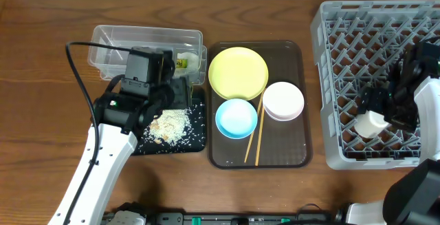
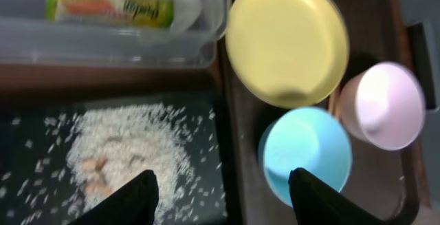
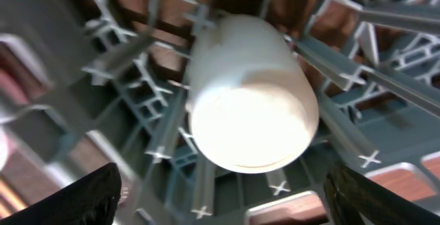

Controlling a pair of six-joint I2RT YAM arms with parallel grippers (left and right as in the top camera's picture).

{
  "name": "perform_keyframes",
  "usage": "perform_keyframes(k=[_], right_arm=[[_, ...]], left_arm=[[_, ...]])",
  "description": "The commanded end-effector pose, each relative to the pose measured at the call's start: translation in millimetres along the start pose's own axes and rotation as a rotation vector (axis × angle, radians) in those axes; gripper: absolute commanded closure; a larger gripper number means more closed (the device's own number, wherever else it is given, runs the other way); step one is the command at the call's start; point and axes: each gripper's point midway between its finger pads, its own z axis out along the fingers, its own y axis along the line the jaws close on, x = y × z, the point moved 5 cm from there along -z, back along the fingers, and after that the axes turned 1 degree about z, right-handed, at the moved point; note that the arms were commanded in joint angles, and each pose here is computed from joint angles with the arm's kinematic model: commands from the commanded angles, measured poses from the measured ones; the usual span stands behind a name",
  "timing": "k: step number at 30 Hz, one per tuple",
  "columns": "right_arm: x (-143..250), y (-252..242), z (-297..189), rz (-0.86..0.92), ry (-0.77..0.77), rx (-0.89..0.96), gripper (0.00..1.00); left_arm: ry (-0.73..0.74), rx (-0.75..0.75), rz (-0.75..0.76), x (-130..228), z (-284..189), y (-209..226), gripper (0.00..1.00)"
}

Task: Sort waste into correct bins and load items into the dishwasher rack
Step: 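Take the cup with the right gripper and place it in the rack, then reach the right gripper to the pink bowl and grasp it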

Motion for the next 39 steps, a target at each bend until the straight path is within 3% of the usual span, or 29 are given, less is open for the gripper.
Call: perform_keyframes(k=[1,6,13,21,25,28,34,38,39], right_arm=[[-8,26,-47,-0.082,-0.155,-0.193,0.13],[1,75,-89,-0.302,-0.327,-0.367,0.16],[22,140,-74,-0.520,-0.308,-0.370,0.25],[17,174,-9,-0.488,-0.183,-0.181,0.47],[10,180,26,-0.451,-0.123,-0.108,0.50],[7,182,49,-0.447,-0.071,-0.084,0.63],[9,181,90,-0.426,0.032,-0.037,0.68],[9,181,106,-0.425,0.066,-0.020,0.79],[8,181,107,-0.425,0.067,-0.020,0.87]], left_arm=[[0.018,-0.114,-0.030,4,-1,15,0.36],[0.054,-0.275,-0.134,17,-5,36,0.36],[0.057,-0.274,-0.142,18,-5,35,0.35],[0.057,-0.274,-0.141,18,-5,35,0.35],[0.057,-0.274,-0.141,18,-5,35,0.35],[0.057,-0.274,-0.141,18,-5,35,0.35],[0.057,-0.274,-0.141,18,-5,35,0.34],[0.057,-0.274,-0.141,18,-5,35,0.35],[0.057,-0.274,-0.141,18,-5,35,0.35]])
